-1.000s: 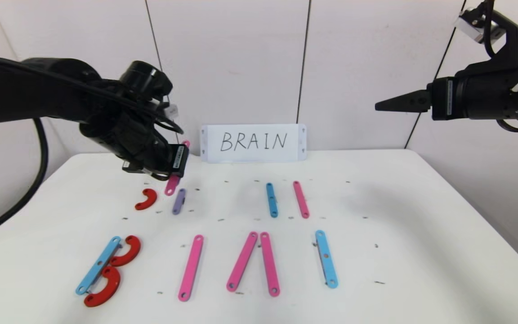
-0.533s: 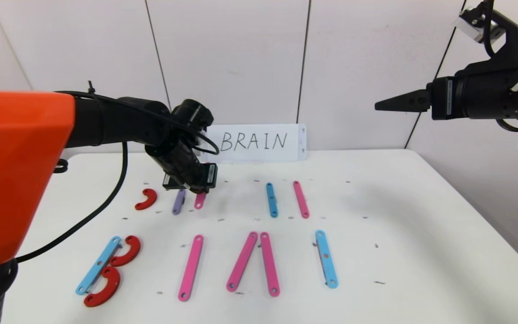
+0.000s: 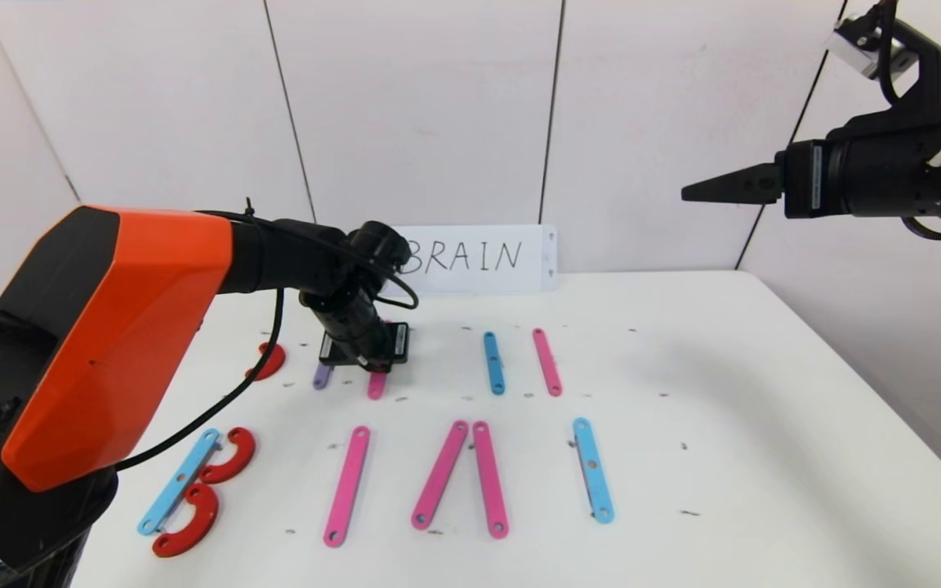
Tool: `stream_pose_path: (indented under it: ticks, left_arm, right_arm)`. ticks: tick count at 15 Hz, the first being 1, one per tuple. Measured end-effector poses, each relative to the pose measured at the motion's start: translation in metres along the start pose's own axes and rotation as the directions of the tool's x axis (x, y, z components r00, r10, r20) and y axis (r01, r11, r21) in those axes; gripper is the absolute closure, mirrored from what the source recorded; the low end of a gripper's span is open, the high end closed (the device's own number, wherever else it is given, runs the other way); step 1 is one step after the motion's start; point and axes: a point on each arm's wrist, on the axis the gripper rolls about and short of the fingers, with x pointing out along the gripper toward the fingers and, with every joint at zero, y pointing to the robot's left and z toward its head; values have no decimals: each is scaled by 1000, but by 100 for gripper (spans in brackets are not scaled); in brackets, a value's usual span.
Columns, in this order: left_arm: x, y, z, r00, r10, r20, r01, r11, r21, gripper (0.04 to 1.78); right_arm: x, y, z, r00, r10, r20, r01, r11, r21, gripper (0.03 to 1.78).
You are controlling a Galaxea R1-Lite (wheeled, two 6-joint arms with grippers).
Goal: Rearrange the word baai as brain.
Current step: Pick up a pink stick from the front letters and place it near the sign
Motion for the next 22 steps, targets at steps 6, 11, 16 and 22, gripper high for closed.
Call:
stream_pose_path:
  ticks: [6, 11, 16, 22]
  left_arm:
    - [3, -3, -1, 1000, 0, -7, 0, 1000, 2, 141]
    - [3, -3, -2, 1000, -1, -7, 1, 1000, 4, 69]
    - [-15, -3, 1, 1000, -11, 17, 11, 1000, -2, 13]
    - [-93, 0, 2, 987, 32, 156, -32, 999, -4, 7]
  right_arm:
    - [0, 0, 0, 1000, -1, 0, 1, 1000, 0, 7]
    - [0, 0, 0, 1000, -1, 1, 1, 1000, 0, 7]
    - [0, 0, 0, 1000, -1, 1, 1, 1000, 0, 7]
    - [-2, 0, 1, 1000, 0, 4, 0, 1000, -1, 7]
